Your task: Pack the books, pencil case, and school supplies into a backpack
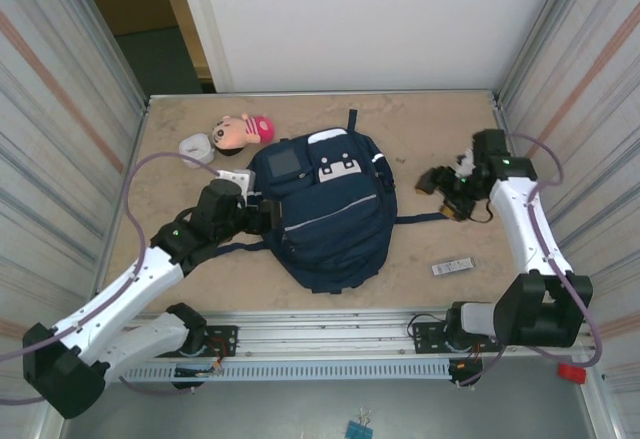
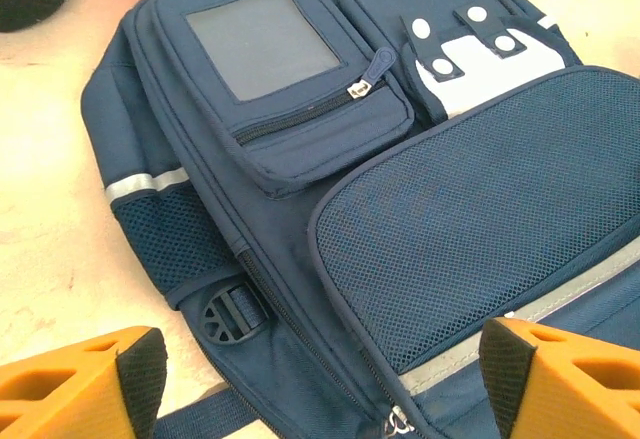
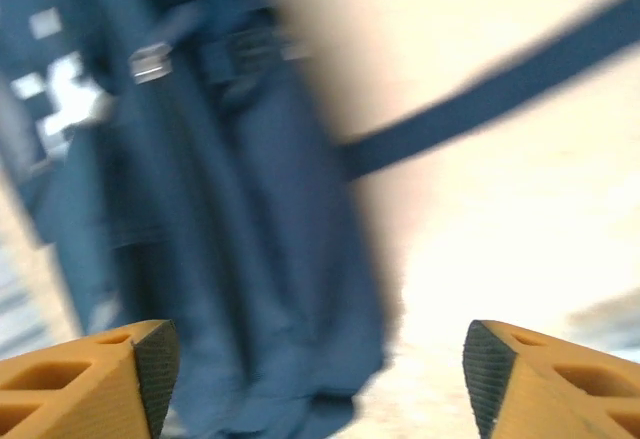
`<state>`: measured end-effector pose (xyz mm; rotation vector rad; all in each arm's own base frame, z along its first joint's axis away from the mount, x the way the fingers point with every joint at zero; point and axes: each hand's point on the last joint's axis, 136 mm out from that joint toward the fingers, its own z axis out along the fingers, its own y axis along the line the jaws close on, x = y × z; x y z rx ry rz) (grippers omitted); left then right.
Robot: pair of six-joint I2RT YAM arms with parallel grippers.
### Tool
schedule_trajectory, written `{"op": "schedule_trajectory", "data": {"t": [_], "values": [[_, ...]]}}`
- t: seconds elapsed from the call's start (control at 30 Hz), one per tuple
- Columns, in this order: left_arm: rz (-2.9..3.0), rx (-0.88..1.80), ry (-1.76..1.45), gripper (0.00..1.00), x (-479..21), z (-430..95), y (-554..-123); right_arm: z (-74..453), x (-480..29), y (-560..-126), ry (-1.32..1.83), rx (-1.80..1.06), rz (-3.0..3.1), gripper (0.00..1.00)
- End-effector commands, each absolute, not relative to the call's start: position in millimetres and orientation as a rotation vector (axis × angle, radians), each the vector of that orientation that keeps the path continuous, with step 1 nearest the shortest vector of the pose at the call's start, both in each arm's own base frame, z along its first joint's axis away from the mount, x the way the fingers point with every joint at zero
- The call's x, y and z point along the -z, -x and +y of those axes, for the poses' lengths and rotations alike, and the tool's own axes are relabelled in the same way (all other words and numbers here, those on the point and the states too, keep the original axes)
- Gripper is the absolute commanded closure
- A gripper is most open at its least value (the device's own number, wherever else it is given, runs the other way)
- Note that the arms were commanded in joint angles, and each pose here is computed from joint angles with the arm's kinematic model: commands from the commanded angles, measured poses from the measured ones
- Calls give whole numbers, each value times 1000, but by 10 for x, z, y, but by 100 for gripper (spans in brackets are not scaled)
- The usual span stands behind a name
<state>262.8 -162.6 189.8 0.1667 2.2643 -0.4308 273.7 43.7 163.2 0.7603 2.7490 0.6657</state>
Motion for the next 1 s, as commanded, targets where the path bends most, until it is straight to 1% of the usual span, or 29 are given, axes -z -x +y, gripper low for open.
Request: {"op": "schedule_trajectory", "data": {"t": [0.0,0.07,0.13,0.3,0.43,0.57,0.77,0.83,0.97], "values": [[2232,491,-178,17,-2002,-1748,-2678,26,-1245,-2218,-923,-480,2892,19],[2231,503,-173,17,-1980,-1776,-2697,-111,-1101,-2152,-1082,-510,2843,15],[2236,515,-166,16,-1957,-1803,-2714,-142,-980,-2086,-1213,-555,2797,12],[2239,545,-155,16,-1901,-1872,-2762,-181,-729,-1945,-1409,-509,2781,13],[2250,530,-151,16,-1828,-1889,-2812,-119,-523,-1849,-1495,-528,2843,16],[2263,516,-158,16,-1789,-1905,-2841,-130,-422,-1789,-1519,-459,2897,19],[2270,518,-174,15,-1756,-1942,-2863,-118,-297,-1760,-1492,-324,2991,19],[2266,524,-177,15,-1765,-1951,-2866,-121,-248,-1775,-1494,-312,2998,24],[2257,557,-188,15,-1786,-2001,-2862,-143,-161,-1842,-1502,-310,2997,38]]}}
